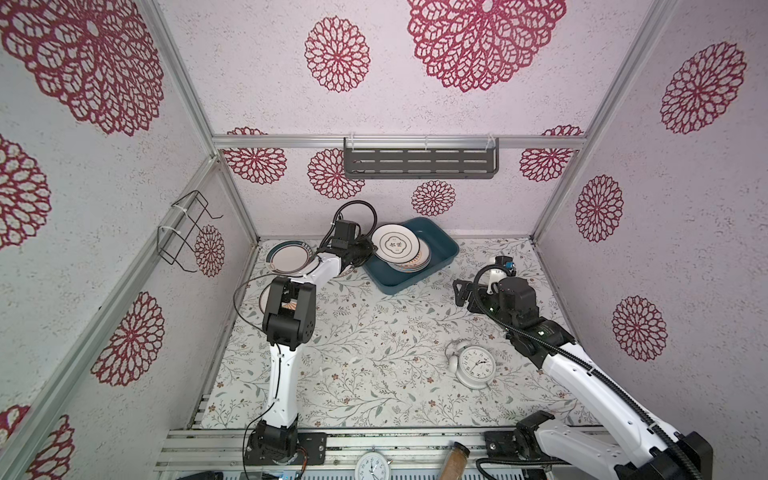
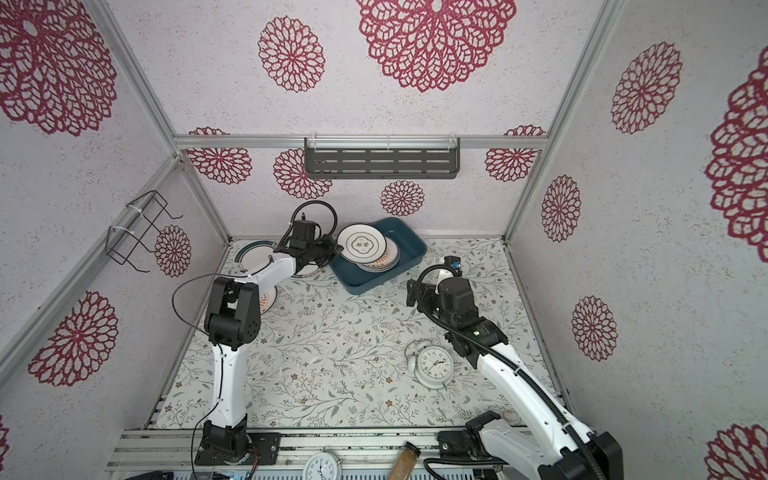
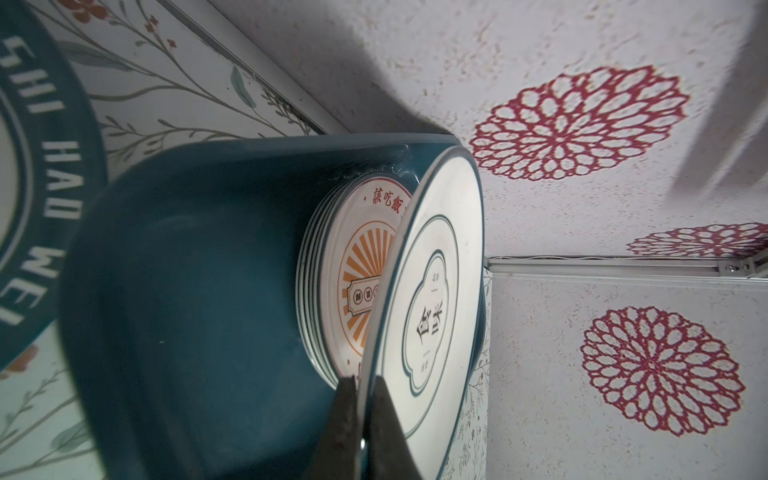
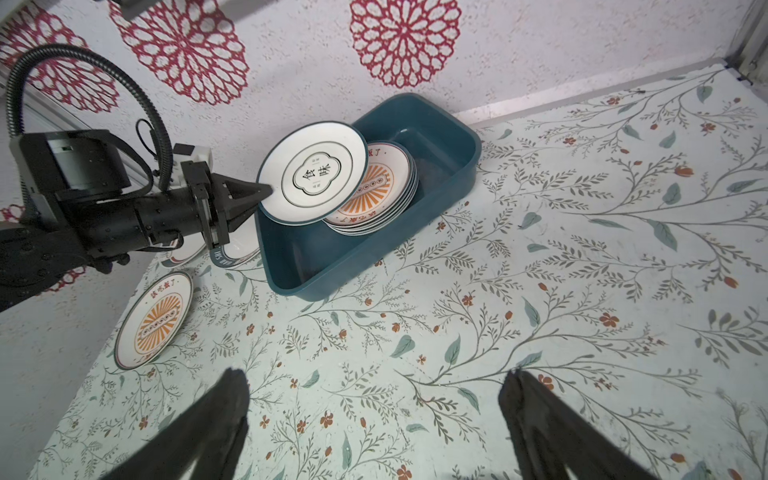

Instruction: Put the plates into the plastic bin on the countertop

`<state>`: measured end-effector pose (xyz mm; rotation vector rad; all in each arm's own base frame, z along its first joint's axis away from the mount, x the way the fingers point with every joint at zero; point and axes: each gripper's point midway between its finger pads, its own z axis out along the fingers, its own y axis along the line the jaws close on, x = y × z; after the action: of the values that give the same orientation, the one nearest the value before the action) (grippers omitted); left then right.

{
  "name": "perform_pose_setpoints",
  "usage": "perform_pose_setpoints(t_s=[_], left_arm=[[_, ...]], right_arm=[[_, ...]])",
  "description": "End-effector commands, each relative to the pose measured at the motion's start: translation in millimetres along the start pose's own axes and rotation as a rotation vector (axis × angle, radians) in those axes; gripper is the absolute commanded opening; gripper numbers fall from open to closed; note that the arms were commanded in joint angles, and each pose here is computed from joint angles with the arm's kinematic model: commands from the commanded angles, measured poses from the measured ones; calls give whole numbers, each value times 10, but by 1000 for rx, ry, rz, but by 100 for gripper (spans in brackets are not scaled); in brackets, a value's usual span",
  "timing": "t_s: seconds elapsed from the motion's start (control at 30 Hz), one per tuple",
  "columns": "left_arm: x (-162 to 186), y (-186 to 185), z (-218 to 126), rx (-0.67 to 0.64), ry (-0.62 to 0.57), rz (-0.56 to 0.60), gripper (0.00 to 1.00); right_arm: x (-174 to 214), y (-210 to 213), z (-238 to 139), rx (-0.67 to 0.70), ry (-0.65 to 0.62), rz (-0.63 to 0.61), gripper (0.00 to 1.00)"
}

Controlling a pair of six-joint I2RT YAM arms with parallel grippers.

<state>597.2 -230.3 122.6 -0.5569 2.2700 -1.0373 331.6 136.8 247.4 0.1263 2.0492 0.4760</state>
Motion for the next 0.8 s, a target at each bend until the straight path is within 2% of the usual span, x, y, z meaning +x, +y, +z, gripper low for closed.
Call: perform_pose_setpoints(t_s=[0.0,0.2,0.77], left_arm=[[-94,-271,61,68,-34,3,0],[-104,-259,328,93,-43,-43,0],[22,-104,649,78,-36,-92,0]], right_arm=[[-171,19,37,-10,-34,-1,99],[-171,-39,175,-33,-13,21,99],[-179,-148,567,-58,28,59,99]])
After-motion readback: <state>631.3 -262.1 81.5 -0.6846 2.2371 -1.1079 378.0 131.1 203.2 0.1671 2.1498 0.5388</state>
